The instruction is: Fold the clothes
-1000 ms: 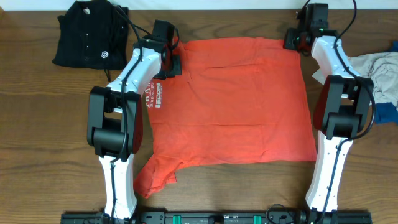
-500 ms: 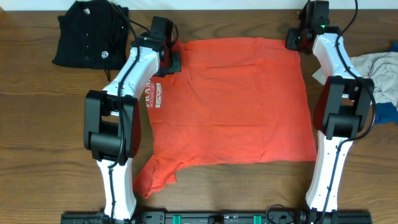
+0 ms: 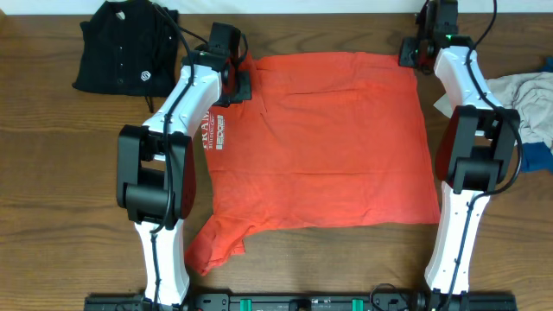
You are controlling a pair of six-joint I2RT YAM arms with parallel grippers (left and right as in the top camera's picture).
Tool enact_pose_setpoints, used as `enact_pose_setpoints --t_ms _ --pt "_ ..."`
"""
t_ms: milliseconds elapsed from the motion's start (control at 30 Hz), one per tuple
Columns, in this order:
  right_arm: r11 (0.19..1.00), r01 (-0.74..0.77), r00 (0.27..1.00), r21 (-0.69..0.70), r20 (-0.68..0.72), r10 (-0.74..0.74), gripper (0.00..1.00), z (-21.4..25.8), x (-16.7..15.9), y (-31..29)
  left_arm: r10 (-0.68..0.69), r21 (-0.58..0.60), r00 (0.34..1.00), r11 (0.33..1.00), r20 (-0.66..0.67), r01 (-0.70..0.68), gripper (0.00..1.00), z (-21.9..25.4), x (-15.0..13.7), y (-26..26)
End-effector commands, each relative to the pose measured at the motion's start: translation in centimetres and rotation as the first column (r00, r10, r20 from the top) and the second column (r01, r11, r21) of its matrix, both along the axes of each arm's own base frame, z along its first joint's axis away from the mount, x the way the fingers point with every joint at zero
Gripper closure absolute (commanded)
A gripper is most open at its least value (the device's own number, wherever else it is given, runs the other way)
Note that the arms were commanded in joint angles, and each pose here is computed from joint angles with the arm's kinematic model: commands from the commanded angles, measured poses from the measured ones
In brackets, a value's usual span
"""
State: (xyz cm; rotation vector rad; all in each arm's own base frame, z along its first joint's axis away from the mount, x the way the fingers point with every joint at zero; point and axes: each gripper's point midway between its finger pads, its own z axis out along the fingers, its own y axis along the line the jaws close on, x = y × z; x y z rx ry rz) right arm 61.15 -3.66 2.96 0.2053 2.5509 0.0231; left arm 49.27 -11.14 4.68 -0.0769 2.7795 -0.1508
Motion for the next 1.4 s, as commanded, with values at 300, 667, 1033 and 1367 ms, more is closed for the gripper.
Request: enact_pose_setpoints --t_ms 300,667,1033,1367 --pt "0.997 -0.077 0.997 -0.026 -0.031 0.076 0.59 -1.7 0.0 1.9 -0.007 0.0 1.0 1.0 0.027 0.007 0.94 1.3 0.2 0.2" --pt "0.995 -0.079 0.992 -0.053 -0.106 0.073 0.58 -4.7 -1.1 1.2 -0.007 0.0 1.0 1.0 0.026 0.007 0.94 1.3 0.1 0.2" --pt "0.992 -0.102 0.991 -0.072 -0.093 0.095 0.83 -4.7 -0.7 1.2 -0.007 0.0 1.0 1.0 0.026 0.007 0.94 1.3 0.2 0.2" --pt "0.992 -0.091 0.993 -0.092 -0.087 0.083 0.99 -4.0 -0.6 0.8 -0.007 0.0 1.0 1.0 0.026 0.007 0.94 1.3 0.2 0.2"
